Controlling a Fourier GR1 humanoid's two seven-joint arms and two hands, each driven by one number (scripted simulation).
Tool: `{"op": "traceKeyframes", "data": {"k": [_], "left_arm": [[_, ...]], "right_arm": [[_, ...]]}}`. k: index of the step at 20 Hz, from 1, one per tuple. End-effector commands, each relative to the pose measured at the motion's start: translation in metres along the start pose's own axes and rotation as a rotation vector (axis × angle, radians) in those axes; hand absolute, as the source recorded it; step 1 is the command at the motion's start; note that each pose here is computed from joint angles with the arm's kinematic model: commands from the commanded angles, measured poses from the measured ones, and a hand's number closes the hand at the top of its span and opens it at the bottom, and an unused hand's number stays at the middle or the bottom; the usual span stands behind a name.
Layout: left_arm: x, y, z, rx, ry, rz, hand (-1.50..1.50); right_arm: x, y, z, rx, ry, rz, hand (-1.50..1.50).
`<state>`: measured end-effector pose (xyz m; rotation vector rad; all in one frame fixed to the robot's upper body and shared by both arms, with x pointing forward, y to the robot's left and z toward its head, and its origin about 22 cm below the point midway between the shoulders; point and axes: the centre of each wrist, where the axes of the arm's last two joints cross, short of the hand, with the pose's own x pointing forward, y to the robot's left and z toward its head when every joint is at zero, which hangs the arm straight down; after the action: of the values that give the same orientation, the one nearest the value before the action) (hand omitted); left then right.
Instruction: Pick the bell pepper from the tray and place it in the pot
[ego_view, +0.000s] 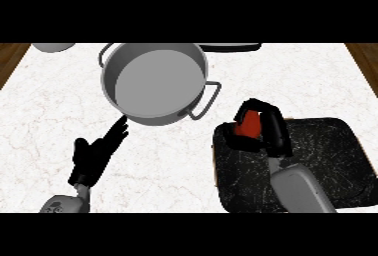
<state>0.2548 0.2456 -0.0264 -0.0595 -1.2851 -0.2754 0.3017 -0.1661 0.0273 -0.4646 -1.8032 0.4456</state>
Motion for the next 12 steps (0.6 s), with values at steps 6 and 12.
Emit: {"op": "traceKeyframes", "data": {"k": [6,12], "left_arm": [[0.004,0.001,-0.003,-0.005,0.006,-0.007,0.00],[0.010,0.000,-0.009,0.002,-0.002,-0.008,0.00]], "right_arm": [[0.104,-0.007,-0.059,-0.018,0.004,0.179,1.50],[0.155,0.019,-0.106,0.066,0.007,0.262,1.50]]}}
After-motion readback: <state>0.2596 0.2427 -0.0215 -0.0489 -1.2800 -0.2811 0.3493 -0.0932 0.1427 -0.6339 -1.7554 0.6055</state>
